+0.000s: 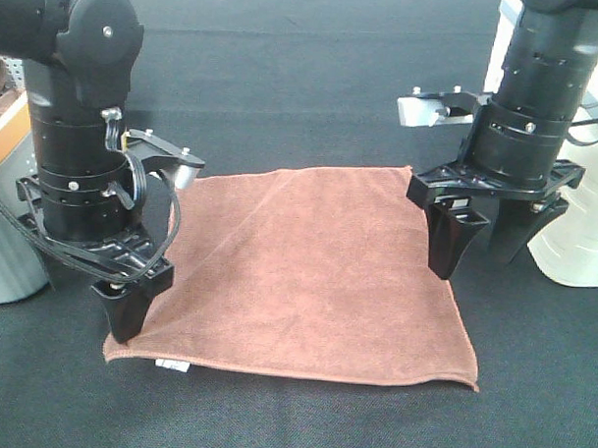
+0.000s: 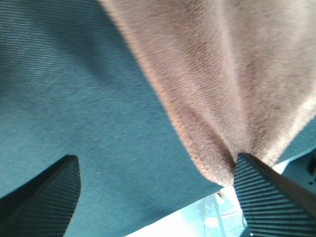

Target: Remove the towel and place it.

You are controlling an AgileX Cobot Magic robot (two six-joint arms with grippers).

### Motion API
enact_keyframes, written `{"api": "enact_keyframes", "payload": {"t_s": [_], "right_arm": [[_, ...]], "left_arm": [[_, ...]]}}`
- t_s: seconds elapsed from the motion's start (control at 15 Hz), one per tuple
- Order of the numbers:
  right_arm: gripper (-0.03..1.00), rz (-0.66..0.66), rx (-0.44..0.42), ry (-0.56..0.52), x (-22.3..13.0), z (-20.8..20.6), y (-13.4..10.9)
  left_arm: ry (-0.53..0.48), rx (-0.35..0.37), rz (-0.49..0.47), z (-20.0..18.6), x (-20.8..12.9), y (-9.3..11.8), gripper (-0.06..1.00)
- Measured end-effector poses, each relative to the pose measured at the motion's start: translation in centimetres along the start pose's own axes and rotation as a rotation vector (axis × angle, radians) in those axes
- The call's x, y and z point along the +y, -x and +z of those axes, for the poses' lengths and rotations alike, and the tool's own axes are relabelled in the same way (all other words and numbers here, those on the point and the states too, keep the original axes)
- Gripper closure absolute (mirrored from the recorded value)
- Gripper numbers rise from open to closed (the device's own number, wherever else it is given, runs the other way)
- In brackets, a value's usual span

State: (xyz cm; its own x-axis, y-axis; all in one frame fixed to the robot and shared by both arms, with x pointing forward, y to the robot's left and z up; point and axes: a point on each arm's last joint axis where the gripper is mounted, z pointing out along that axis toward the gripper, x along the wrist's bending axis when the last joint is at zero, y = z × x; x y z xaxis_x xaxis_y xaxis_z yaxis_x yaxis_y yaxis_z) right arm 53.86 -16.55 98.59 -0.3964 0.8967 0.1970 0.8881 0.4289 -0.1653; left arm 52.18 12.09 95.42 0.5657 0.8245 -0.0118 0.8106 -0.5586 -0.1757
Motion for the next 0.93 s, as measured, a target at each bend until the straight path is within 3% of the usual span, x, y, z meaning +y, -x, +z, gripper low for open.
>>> {"api": "enact_keyframes", "payload": {"t_s": [0.33,0.67,0.93], "right_arm": [[0.3,-0.002,-0.001,0.01,-0.2,-0.4,-0.1],[0.3,-0.002,-0.001,0.01,-0.2,-0.4,-0.1],[0.3,-0.002,-0.001,0.01,-0.2,-0.4,-0.1]], "left_arm": [[0.0,0.006,0.002,0.0,0.0,-0.1,0.05],[0.008,0.006,-0.026,0.2,0.2,-0.1,0.05],[-0.111,0.012,-0.045,4.2,1.3,-0.2,0.05]]}}
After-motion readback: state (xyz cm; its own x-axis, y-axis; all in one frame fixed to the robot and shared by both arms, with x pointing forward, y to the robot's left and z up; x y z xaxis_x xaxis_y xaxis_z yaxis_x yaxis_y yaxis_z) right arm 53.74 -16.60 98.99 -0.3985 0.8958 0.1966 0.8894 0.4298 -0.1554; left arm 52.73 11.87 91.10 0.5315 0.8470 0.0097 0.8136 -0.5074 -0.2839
